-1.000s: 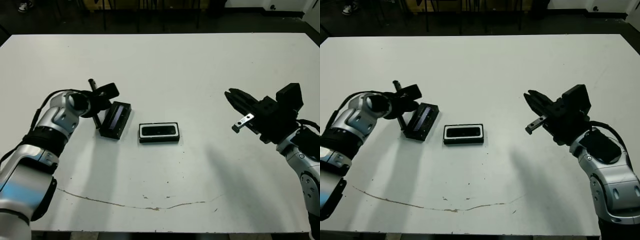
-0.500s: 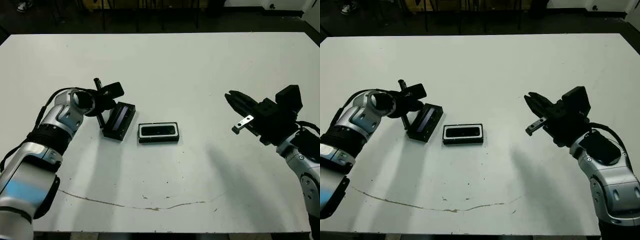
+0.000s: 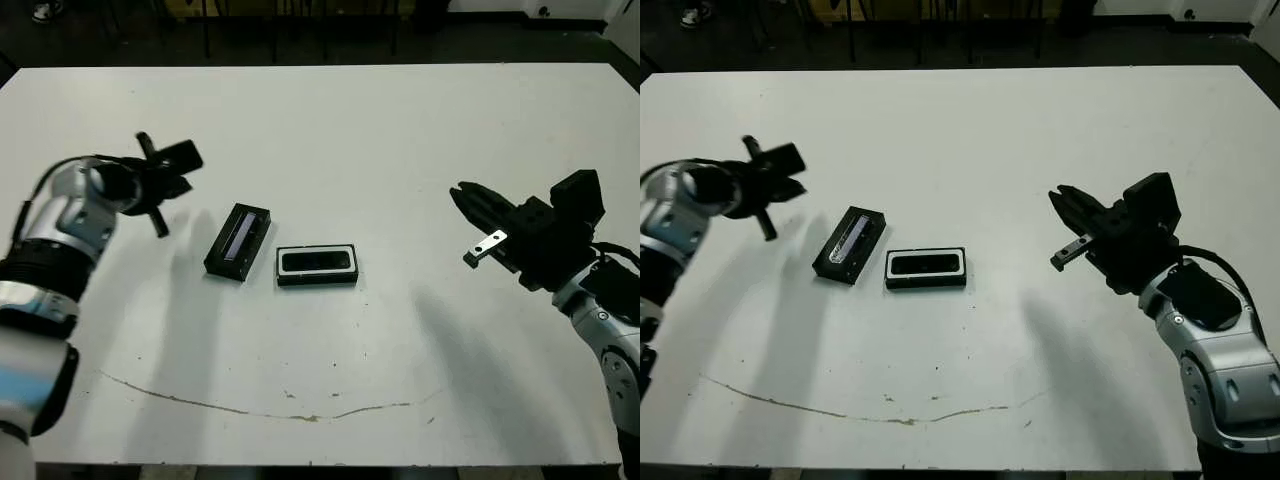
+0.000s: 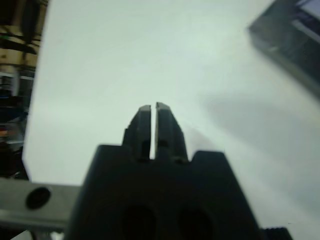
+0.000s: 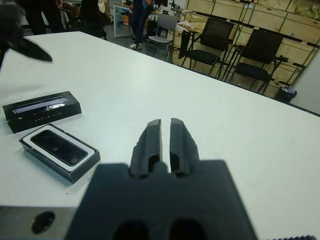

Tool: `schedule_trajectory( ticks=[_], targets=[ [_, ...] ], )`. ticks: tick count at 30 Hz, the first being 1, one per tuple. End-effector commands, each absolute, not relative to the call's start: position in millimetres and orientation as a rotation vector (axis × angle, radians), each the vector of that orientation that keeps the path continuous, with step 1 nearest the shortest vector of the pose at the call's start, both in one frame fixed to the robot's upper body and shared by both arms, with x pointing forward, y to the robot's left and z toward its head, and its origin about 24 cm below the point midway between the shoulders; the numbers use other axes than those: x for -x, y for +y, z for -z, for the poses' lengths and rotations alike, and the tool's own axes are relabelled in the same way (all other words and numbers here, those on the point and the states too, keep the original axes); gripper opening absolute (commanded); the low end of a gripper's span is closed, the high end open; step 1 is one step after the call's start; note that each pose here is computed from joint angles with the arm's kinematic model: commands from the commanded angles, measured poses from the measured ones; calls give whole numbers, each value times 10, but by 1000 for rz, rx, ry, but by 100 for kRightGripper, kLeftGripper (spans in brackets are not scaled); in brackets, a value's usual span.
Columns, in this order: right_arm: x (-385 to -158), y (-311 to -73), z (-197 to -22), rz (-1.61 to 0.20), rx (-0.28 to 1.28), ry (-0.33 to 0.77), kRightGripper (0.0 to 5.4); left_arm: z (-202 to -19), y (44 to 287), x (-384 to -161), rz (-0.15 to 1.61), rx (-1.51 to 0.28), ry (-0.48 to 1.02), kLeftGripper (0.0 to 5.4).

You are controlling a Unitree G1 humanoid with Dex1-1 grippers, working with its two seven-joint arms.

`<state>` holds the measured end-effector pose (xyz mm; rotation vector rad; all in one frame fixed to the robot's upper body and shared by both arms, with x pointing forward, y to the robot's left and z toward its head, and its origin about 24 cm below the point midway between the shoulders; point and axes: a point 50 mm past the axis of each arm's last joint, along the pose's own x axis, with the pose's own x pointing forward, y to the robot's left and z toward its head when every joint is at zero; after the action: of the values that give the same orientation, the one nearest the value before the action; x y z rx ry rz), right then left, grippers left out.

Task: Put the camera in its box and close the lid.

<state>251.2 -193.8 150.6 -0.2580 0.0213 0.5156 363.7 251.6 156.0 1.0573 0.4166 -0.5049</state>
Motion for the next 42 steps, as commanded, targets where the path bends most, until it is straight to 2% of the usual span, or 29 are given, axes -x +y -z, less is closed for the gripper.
schedule_trajectory(
  ticks=[1, 5, 8, 12, 17, 21, 25, 35, 40, 42],
  targets=[
    [-2495, -1966, -1455, -509, 255, 53, 1, -1630, 2592, -3508, 448, -994, 341, 0],
    [-2488, -1964, -1434, -502, 249, 55, 1, -1674, 2488, -3211, 389, -717, 147, 0],
    [-2484, -1969, -1422, -501, 249, 59, 1, -1648, 2354, -2933, 329, -588, 56, 0],
    [-2479, -1976, -1411, -499, 238, 64, 0, -1547, 2149, -2606, 321, -557, 43, 30],
    [-2469, -1976, -1397, -497, 241, 64, 0, -1347, 1943, -2378, 389, -519, 92, 116],
    [-2453, -1974, -1391, -495, 238, 66, 0, -1195, 1852, -2318, 432, -518, 128, 189],
    [-2446, -1978, -1387, -492, 237, 65, 0, -1128, 1796, -2314, 450, -514, 133, 261],
    [-2437, -1973, -1359, -500, 227, 73, 0, -1087, 1740, -2365, 415, -519, 113, 442],
    [-2439, -1973, -1352, -503, 231, 76, 0, -1099, 1746, -2430, 348, -382, 141, 538],
    [-2436, -1967, -1348, -501, 229, 78, 0, -1117, 1751, -2452, 334, -331, 165, 539]
  ],
)
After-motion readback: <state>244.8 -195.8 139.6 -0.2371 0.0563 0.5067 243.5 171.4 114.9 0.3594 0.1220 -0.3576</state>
